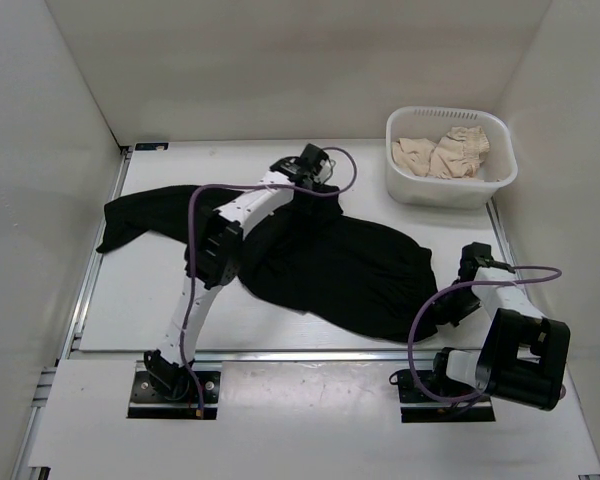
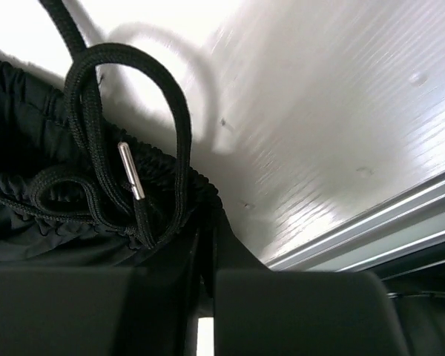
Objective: Fold and stack the trousers
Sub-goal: Flatten the trousers out
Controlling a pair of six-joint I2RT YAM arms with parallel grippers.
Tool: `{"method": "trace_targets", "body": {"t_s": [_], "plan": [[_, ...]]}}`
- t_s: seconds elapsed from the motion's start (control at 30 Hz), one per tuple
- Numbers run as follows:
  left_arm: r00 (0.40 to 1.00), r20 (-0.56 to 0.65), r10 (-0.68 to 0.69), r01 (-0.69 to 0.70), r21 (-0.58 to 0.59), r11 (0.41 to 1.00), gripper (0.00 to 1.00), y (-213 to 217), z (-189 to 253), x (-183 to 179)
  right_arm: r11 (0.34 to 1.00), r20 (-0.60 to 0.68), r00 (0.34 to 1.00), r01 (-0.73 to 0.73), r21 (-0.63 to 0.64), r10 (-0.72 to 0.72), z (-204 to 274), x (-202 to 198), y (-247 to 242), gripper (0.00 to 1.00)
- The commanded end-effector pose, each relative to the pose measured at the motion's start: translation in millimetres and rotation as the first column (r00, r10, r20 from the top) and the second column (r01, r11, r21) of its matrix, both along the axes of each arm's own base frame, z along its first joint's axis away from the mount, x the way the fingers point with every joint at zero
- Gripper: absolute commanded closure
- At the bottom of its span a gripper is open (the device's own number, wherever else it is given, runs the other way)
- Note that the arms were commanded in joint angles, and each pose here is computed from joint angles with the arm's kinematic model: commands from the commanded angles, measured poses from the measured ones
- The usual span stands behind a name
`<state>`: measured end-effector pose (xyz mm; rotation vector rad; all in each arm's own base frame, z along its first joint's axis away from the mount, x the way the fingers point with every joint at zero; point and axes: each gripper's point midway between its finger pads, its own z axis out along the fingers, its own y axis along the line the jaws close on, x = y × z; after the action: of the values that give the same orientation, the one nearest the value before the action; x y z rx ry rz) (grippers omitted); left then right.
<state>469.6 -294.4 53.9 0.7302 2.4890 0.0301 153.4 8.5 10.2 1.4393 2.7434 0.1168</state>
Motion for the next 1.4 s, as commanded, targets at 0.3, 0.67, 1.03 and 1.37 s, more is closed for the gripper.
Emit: {"method": "trace_targets", "body": {"t_s": [0.3, 0.67, 1.03, 1.37], "plan": [[0.894, 0.114, 0.434, -0.413, -0.171, 0.895, 0.82, 258.8, 157.2, -46.9, 0.989, 0.013, 1.000, -0.017, -0.146, 0.019, 2.9, 16.2, -38.1, 1.00], [0.557, -0.140, 0.819, -0.825, 0.024, 0.565, 0.21, 401.4, 48.1, -260.8, 0.990, 0.025, 0.998, -0.053, -0.134, 0.057, 7.9, 27.4, -38.6, 1.00], [0.463, -0.087, 0.882, -0.886, -0.069, 0.459, 0.21, 452.0, 83.9, -223.4, 0.986, 0.018, 0.997, -0.072, -0.153, 0.075, 4.6, 28.8, -43.0, 1.00], [0.587, -0.249, 0.770, -0.790, 0.030, 0.612, 0.13, 428.0, 21.6, -131.7, 0.986, -0.037, 0.994, -0.109, -0.123, 0.106, -3.7, 22.3, -40.1, 1.00]]}}
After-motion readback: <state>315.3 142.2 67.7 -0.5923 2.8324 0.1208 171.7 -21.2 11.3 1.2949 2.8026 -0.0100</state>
